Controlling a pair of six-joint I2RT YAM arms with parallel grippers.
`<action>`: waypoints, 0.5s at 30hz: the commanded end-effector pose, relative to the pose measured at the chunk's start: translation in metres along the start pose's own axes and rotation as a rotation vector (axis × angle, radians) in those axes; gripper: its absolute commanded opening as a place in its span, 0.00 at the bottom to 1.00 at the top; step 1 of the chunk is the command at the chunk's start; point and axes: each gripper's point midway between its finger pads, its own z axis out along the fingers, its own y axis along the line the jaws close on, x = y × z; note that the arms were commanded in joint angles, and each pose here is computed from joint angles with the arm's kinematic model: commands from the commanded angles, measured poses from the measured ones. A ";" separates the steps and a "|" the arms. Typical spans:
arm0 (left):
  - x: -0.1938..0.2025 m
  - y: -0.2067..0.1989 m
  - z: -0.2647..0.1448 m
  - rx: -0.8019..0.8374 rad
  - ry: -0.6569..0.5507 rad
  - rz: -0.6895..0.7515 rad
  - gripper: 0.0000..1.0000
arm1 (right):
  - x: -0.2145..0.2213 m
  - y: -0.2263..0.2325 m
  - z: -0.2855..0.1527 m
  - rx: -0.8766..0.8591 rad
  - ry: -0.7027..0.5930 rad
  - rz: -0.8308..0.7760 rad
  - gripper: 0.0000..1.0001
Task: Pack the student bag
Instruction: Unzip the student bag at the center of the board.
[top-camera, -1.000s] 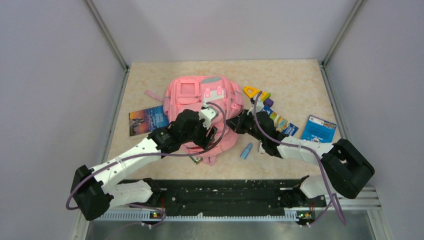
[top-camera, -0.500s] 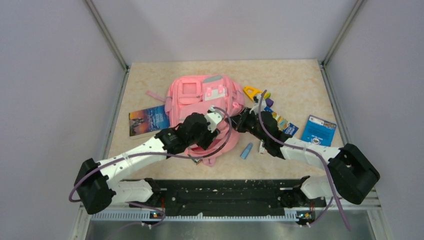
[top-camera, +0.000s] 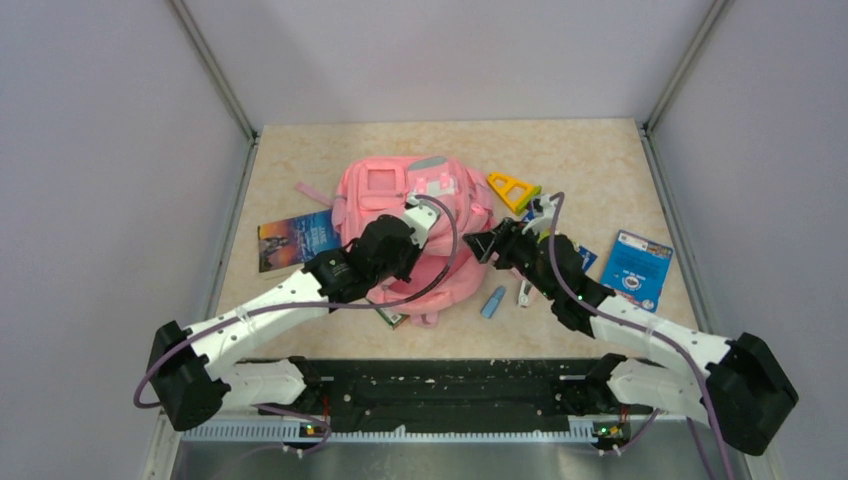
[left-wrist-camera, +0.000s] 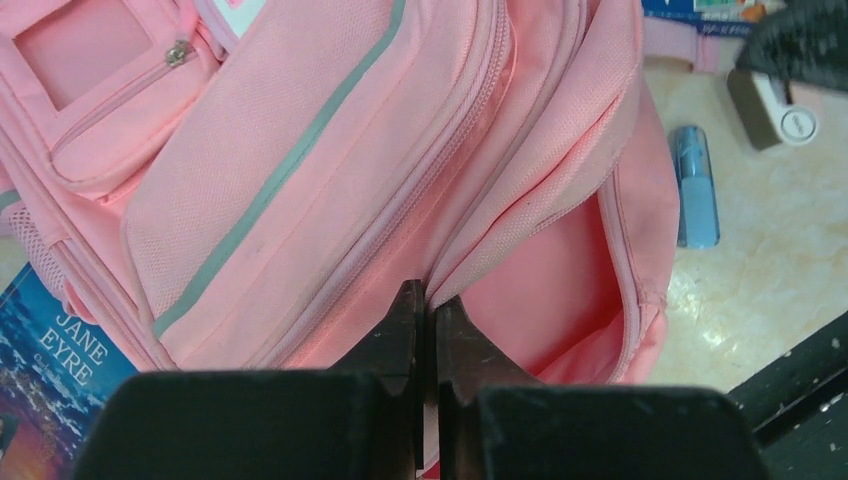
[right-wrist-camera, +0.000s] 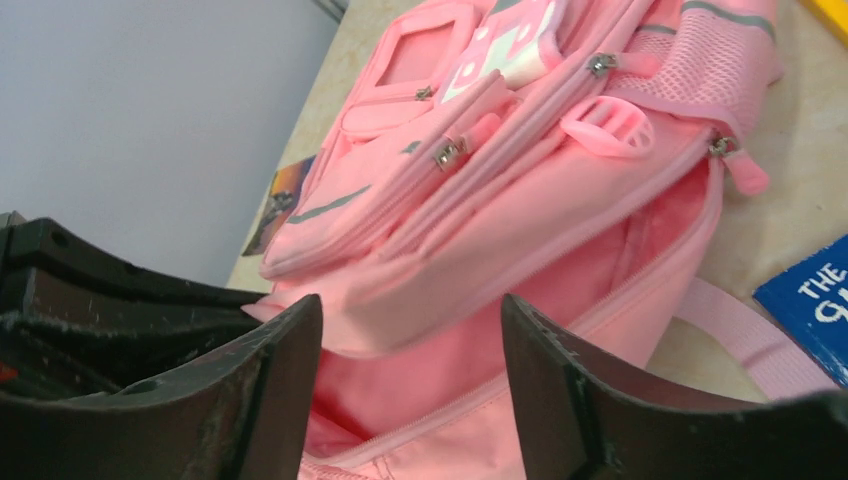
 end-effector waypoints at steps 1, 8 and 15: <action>-0.078 0.010 -0.021 -0.003 -0.232 -0.147 0.00 | 0.019 -0.021 -0.019 0.042 0.034 -0.025 0.70; -0.084 0.008 -0.023 0.024 -0.252 -0.173 0.00 | 0.062 -0.018 -0.026 -0.014 0.129 0.045 0.73; -0.098 0.017 -0.040 0.011 -0.306 -0.192 0.00 | 0.082 0.004 0.004 -0.061 0.181 -0.001 0.56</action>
